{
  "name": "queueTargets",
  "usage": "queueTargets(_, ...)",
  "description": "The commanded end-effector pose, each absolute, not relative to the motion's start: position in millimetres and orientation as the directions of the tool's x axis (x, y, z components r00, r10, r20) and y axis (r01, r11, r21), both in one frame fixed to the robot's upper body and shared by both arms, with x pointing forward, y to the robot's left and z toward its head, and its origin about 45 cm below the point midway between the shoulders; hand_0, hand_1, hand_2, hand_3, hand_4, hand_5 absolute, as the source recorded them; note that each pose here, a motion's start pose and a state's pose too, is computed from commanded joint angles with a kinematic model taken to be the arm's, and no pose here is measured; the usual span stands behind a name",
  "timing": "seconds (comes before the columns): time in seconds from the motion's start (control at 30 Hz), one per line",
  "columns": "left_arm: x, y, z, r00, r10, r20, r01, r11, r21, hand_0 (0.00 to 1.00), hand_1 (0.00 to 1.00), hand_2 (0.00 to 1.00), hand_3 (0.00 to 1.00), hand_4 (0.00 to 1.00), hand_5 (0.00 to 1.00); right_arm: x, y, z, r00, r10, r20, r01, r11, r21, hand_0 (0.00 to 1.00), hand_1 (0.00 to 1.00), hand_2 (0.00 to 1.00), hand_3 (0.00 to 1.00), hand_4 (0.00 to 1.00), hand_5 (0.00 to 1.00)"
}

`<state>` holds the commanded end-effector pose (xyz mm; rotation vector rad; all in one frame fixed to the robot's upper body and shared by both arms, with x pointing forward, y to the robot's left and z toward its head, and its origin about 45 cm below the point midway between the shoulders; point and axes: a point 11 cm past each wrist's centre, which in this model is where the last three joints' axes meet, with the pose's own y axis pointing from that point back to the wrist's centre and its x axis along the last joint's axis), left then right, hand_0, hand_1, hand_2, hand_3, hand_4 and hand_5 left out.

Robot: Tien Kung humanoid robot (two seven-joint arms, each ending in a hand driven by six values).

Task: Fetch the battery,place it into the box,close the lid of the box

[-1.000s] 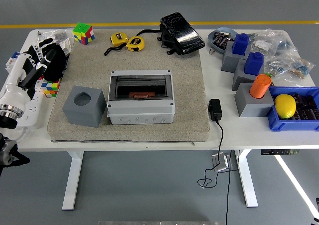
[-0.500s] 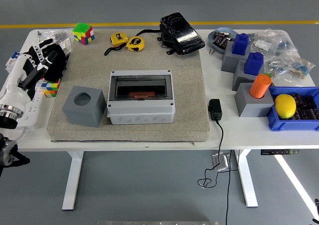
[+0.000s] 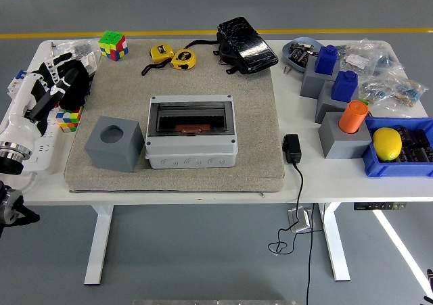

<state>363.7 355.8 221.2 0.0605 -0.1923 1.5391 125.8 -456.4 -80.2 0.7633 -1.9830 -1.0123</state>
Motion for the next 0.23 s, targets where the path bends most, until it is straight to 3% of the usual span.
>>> queueTargets(0.23, 363.9, 355.7, 222.2, 0.018, 0.987, 0.158, -0.996, 0.032, -0.086, 0.911, 0.909, 0.871, 0.847, 0.998, 0.612, 127.9, -457.0, -79.4, -0.526, -0.771, 0.359, -0.165, 0.506, 0.846, 0.831, 0.805, 0.770, 0.793, 0.998, 0.998)
